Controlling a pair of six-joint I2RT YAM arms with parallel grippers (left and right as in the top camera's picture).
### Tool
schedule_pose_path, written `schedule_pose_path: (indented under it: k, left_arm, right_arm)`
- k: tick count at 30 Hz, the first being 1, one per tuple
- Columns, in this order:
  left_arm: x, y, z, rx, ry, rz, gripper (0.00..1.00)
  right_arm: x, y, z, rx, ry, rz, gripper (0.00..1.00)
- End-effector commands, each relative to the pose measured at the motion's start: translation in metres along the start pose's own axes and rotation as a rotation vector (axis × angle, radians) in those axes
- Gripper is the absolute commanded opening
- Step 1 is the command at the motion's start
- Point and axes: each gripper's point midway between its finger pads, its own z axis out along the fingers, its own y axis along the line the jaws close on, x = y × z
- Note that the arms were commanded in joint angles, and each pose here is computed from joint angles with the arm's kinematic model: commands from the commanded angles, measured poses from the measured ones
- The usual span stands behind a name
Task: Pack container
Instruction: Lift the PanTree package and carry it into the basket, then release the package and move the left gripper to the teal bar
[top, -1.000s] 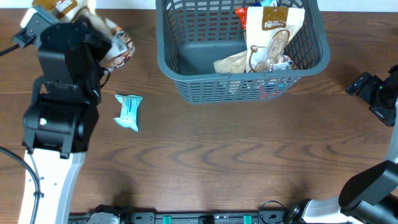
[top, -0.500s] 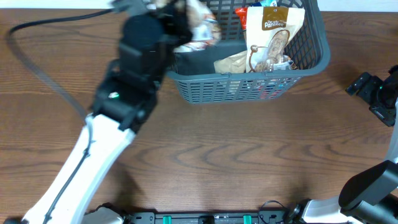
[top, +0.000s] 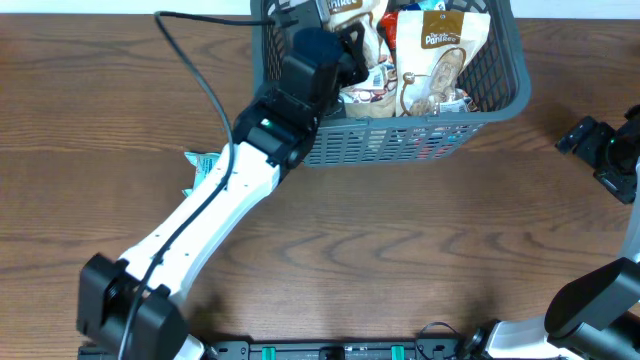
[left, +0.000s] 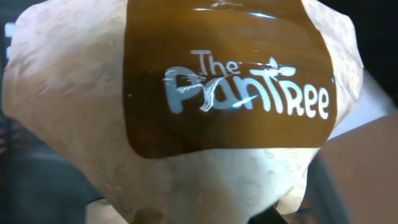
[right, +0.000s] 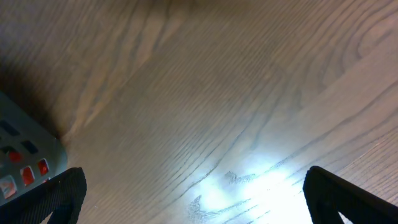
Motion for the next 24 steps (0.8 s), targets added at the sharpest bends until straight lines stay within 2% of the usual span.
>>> schedule_pose_path:
  k: [1, 3, 4, 6, 10, 19, 21, 24]
  left_arm:
    - [0.0, 0.014, 0.008, -0.053, -0.013, 0.065, 0.14]
    - [0.003, 0.02, 0.01, -0.078, -0.008, 0.069, 0.17]
    - [0.004, 0.022, 0.01, -0.087, -0.007, 0.071, 0.29]
    - [0.003, 0.024, 0.01, -0.096, -0.012, 0.088, 0.41]
    - [-0.004, 0.031, 0.01, -0.131, -0.037, 0.152, 0.72]
    - [-0.021, 0.048, 0.009, -0.169, -0.06, 0.191, 0.86]
    - [-0.032, 0.047, 0.004, -0.166, -0.081, 0.234, 0.88]
    - [-0.066, 0.049, -0.018, -0.222, -0.181, 0.283, 0.89]
  right_arm:
    - [0.0, -0.003, 0.0, 0.003, 0.001, -0.006, 0.99]
    - [0.0, -0.003, 0.0, 0.002, 0.001, -0.006, 0.99]
    - [0.0, -0.003, 0.0, 0.002, 0.001, -0.006, 0.99]
    - [-0.001, -0.003, 0.0, 0.002, -0.001, -0.006, 0.99]
    - [-0.002, -0.002, 0.0, 0.001, -0.005, -0.006, 0.99]
    - [-0.003, -0.002, 0.0, -0.001, -0.009, -0.005, 0.99]
    - [-0.003, -0.002, 0.0, -0.001, -0.008, -0.005, 0.99]
    - [-0.003, -0.002, 0.0, -0.001, -0.008, -0.005, 0.99]
